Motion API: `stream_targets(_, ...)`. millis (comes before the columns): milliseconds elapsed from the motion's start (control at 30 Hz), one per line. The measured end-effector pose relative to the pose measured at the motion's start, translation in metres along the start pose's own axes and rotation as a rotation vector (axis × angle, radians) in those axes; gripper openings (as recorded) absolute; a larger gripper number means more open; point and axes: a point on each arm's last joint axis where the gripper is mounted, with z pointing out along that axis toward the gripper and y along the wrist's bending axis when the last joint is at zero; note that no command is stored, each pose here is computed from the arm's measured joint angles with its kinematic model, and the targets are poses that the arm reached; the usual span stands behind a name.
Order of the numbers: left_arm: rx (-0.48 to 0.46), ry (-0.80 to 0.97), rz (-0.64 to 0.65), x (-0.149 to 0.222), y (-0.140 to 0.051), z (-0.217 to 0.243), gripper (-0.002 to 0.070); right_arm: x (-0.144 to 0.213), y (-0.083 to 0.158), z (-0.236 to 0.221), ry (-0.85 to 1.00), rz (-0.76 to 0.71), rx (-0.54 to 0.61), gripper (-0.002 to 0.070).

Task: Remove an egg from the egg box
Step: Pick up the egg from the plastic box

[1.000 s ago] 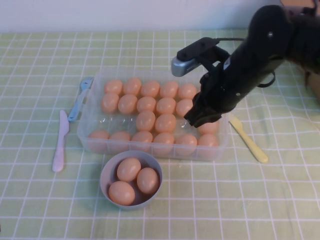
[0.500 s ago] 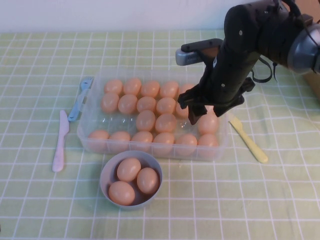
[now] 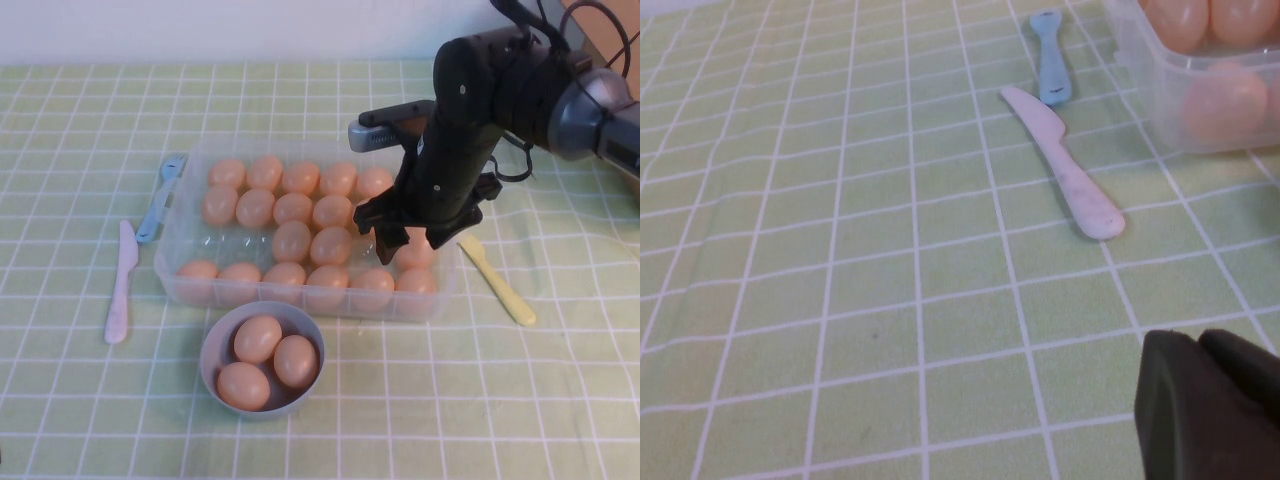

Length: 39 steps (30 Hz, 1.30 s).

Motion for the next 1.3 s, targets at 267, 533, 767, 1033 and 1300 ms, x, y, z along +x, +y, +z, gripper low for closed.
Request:
stream_targets(267,0.0,0.0,0.0,0.0,0.0,0.0,-0.0004,-0.002,-0.004,0.002,-0.018,-0.017,0.038,0.0477)
stream_targets(533,0.0,0.0,0.0,0.0,0.0,0.0,-0.0004,-0.005,-0.006,0.005,-0.042,-0.032,0.061,0.0477)
stream_targets(767,0.0,0.0,0.0,0.0,0.0,0.0,-0.0004,-0.006,-0.007,0.011,-0.039,-0.039,0.074,0.0477)
stream_targets(1033,0.0,0.0,0.0,0.0,0.0,0.0,-0.0004,-0.007,-0.008,0.019,-0.037,-0.039,0.074,0.0477)
stream_targets(1300,0.0,0.0,0.0,0.0,0.0,0.0,-0.0004,-0.007,-0.008,0.025,-0.026,-0.041,0.081,0.0477)
